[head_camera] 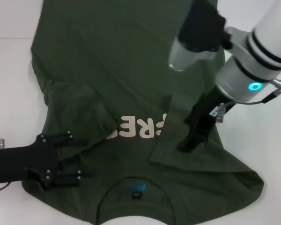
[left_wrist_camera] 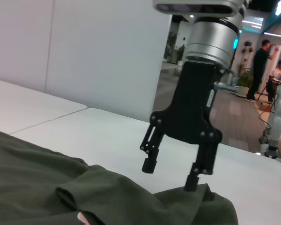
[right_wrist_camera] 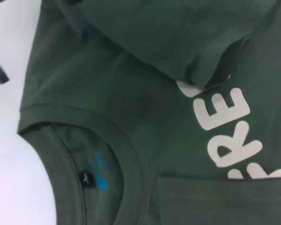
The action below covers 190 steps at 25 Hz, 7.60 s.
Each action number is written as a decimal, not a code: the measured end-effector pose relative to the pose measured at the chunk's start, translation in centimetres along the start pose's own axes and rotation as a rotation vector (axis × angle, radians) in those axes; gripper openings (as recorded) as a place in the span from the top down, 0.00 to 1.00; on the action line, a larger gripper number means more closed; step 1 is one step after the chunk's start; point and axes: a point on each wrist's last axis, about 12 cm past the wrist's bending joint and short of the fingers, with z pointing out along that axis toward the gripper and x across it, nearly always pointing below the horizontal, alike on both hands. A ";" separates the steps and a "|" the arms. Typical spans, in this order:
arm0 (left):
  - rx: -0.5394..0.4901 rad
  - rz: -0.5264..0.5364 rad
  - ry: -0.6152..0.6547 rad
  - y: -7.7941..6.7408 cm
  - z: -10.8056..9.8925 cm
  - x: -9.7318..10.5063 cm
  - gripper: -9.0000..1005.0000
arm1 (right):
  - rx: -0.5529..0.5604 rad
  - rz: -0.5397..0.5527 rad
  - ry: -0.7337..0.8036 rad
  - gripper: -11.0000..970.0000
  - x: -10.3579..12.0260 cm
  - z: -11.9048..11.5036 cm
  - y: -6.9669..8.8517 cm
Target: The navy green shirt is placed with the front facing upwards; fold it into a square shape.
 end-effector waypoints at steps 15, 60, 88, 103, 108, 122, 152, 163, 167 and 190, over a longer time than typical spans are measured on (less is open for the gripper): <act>-0.054 -0.097 -0.021 0.3 -1.0 0.1 0.19 | -0.144 -0.061 -0.536 0.05 12.1 -0.7 0.0; -0.421 -0.680 0.305 -0.9 -7.8 0.7 0.19 | -0.038 -0.147 -0.765 0.09 18.2 1.3 -0.5; -0.441 -0.550 0.459 2.0 -3.5 1.1 0.28 | -0.049 -0.138 -0.782 0.09 18.1 1.6 -0.4; -0.447 -0.572 0.468 2.0 -3.9 1.1 0.87 | -0.055 -0.122 -0.786 0.09 18.2 1.7 -0.3; -0.441 -0.585 0.461 2.1 -3.7 0.7 0.95 | -0.067 -0.066 -0.782 0.09 18.3 1.6 -0.4; -0.426 -0.574 0.456 2.9 -3.5 -0.4 0.95 | -0.060 0.406 -0.407 0.09 17.2 -3.4 -1.5; -0.423 -0.555 0.444 3.0 -3.5 -0.7 0.95 | -0.081 0.655 0.184 0.14 12.8 0.4 -1.4; -0.425 -0.550 0.441 3.1 -3.3 -0.8 0.95 | -0.057 0.681 0.185 0.26 13.5 1.9 -2.0; -0.423 -0.546 0.441 3.2 -3.2 -0.9 0.95 | -0.052 0.679 0.169 0.28 13.5 2.1 -2.2; -0.425 -0.547 0.437 3.5 -3.0 -1.2 0.95 | -0.088 0.632 0.120 0.89 12.5 3.4 -1.7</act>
